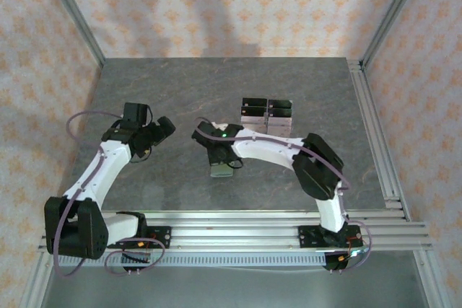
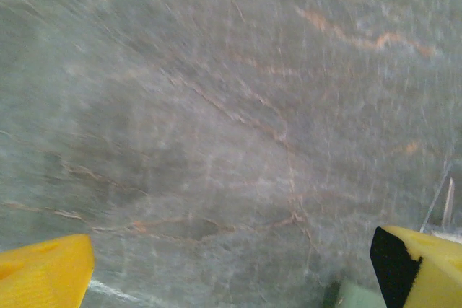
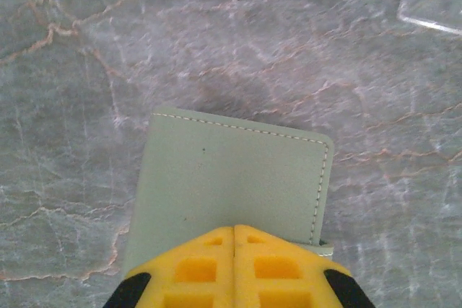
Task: Put the credit cards into the card holder
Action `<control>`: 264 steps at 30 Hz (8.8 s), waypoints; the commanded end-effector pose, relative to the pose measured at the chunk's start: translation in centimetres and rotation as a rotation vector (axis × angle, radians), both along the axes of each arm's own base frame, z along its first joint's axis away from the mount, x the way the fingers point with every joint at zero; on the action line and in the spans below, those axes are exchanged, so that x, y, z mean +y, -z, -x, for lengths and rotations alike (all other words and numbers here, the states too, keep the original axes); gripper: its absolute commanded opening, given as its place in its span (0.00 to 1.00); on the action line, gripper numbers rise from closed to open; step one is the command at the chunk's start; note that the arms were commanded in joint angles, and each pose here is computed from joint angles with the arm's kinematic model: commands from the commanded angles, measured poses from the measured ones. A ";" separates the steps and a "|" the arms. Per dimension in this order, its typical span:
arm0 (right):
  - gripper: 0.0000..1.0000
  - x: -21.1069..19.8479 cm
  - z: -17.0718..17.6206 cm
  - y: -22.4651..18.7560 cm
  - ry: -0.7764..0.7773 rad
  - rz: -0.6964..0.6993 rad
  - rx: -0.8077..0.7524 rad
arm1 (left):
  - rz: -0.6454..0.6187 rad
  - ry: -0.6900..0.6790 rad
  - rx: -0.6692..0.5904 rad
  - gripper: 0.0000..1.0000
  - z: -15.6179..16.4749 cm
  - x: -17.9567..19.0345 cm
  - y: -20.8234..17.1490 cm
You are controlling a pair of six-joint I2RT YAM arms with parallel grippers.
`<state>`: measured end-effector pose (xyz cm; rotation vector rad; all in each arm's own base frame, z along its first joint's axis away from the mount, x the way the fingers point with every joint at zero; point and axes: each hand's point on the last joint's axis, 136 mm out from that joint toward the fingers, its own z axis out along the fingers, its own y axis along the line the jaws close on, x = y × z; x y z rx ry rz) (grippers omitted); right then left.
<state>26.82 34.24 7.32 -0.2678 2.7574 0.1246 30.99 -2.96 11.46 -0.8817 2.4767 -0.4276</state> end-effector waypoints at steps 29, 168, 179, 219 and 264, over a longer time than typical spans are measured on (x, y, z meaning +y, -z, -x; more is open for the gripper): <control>0.00 -0.3 -1.6 -5.2 -0.006 -0.328 -0.120 | 0.406 0.244 -0.097 0.93 -3.0 -16.3 2.4; 0.00 -4.4 -0.7 -8.3 0.071 -0.546 -0.102 | -0.037 0.535 -0.073 0.83 -1.1 -19.3 2.9; 0.00 -4.5 -0.7 -8.5 0.072 -0.551 -0.104 | -0.057 0.542 -0.038 0.84 -1.7 -20.0 3.7; 0.00 -9.5 1.4 1.3 0.182 -0.379 -0.029 | -0.309 0.385 0.055 0.83 3.2 -11.4 6.0; 0.53 -2.7 0.1 -5.0 0.132 -0.580 0.030 | -0.400 0.344 0.009 0.99 2.8 -9.6 0.5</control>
